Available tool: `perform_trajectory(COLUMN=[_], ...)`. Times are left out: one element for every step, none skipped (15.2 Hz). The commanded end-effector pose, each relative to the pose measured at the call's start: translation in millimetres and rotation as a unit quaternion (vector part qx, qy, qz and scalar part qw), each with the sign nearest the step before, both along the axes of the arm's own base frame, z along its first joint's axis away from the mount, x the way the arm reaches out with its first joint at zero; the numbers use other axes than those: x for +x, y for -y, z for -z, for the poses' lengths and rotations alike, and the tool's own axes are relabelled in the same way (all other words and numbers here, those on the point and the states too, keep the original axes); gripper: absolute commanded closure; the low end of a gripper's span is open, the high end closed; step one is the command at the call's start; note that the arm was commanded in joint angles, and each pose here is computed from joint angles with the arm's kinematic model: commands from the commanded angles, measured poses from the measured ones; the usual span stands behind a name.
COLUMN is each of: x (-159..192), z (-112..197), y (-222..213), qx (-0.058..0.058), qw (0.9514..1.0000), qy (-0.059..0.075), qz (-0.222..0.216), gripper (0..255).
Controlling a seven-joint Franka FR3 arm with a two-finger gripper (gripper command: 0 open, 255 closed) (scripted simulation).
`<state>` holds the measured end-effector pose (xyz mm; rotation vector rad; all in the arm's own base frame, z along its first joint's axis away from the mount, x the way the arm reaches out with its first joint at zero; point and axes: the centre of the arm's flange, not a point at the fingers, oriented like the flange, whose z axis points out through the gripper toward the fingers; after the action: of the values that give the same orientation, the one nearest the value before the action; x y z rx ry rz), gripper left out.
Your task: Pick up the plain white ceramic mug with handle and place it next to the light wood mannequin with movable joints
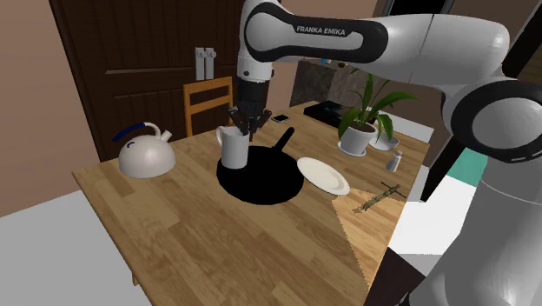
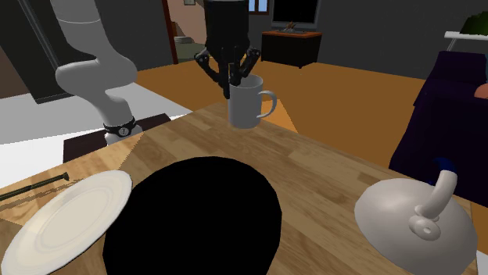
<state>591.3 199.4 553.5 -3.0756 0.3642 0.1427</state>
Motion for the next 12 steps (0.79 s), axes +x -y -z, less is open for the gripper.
perform_trajectory(x=[-4.5,-7.8,-11.1,-14.3,-17.6,-20.9,-24.1,-27.4,-30.7,-34.0,-37.2,-40.5], z=[1.6,1.6,1.5,1.5,1.5,1.4,1.4,1.4,1.3,1.3,1.3,1.2], y=[24.9,37.7,50.5,63.3,76.1,88.9,101.7,114.5,127.3,140.1,152.8,165.6], qx=[0.0,0.0,0.0,0.0,0.0,0.0,0.0,0.0,0.0,0.0,0.0,0.0], qw=[1.0,1.0,1.0,1.0,1.0,1.0,1.0,1.0,1.0,1.0,1.0,1.0], qy=[0.0,0.0,0.0,0.0,0.0,0.0,0.0,0.0,0.0,0.0,0.0,0.0], qz=[-0.001,-0.001,-0.001,-0.001,-0.001,-0.001,-0.001,-0.001,-0.001,-0.001,-0.001,-0.001], gripper=[255,255,255,255,255,255,255,255,255,255,255,255])
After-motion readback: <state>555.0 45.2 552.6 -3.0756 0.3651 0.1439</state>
